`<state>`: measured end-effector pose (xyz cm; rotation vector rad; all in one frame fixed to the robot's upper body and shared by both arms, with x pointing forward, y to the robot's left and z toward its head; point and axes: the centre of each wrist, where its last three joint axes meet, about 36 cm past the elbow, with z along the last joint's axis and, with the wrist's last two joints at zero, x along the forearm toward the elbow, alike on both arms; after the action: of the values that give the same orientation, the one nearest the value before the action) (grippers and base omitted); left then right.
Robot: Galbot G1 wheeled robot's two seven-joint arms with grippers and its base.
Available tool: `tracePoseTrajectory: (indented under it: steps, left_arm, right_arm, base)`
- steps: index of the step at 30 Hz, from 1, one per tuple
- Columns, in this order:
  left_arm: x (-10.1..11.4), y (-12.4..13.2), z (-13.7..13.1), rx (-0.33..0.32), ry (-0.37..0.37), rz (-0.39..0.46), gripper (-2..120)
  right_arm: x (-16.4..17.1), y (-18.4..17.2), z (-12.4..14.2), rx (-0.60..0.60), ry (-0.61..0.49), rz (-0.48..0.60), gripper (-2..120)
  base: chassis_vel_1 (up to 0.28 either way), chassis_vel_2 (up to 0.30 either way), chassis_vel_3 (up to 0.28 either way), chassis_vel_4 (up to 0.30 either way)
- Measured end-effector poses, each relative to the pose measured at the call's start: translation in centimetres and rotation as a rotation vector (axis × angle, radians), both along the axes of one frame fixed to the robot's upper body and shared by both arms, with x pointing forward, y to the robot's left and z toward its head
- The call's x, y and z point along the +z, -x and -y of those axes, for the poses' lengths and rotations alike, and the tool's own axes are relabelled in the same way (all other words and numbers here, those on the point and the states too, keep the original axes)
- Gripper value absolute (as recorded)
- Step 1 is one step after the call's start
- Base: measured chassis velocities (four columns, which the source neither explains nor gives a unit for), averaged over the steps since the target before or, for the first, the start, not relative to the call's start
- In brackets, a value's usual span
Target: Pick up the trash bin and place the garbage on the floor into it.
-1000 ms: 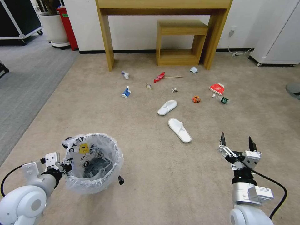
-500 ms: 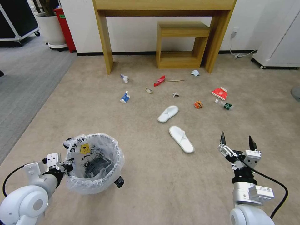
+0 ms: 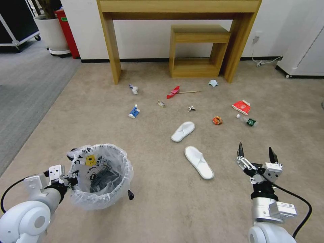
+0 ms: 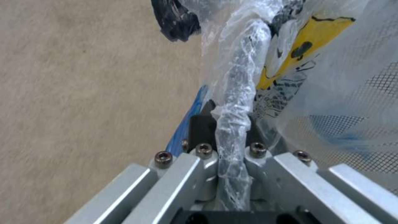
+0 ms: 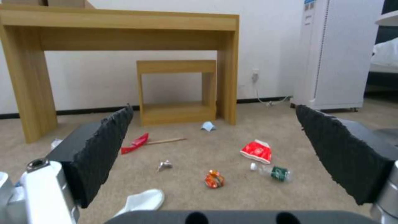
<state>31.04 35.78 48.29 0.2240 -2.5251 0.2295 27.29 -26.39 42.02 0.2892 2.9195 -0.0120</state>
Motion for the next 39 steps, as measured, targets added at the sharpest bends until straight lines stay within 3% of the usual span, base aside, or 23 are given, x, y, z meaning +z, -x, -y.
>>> tracePoseTrajectory:
  steps: [39]
  left_arm:
    - [-0.47, -0.25, -0.35, 0.012, -0.002, -0.005, 1]
  right_arm:
    - [-0.57, -0.7, -0.17, 0.007, -0.007, 0.0, 100]
  base:
    - [-0.121, 0.121, 0.117, -0.123]
